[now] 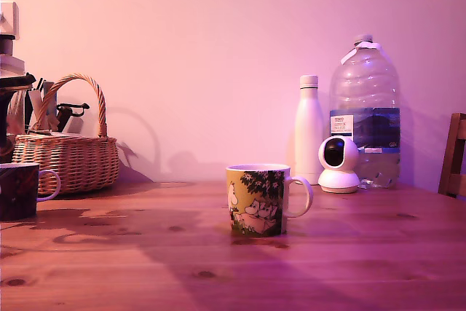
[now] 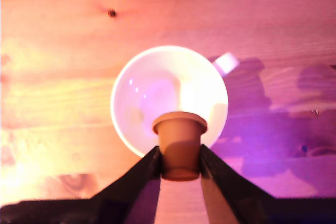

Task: Pick up the coffee capsules from the table one by one and drop them inside the nearest coffee cup

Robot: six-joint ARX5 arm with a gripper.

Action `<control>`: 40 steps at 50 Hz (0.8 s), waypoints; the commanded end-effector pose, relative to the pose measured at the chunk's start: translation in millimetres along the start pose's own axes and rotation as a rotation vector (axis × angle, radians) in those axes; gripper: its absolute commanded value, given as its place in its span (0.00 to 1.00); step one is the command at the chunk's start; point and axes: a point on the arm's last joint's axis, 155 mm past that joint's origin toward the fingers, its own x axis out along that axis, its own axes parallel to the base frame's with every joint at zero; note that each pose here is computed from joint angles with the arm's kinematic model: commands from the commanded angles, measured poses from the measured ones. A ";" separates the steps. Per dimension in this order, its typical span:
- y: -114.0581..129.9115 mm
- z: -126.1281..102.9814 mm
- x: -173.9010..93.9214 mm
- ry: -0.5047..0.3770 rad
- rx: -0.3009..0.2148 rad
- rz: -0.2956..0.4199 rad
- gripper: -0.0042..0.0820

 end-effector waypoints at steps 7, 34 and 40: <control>1.1 6.2 4.4 -0.014 0.008 0.003 0.22; -2.7 22.0 3.8 -0.077 0.044 -0.012 0.95; -4.3 24.7 3.6 -0.088 0.048 -0.013 0.95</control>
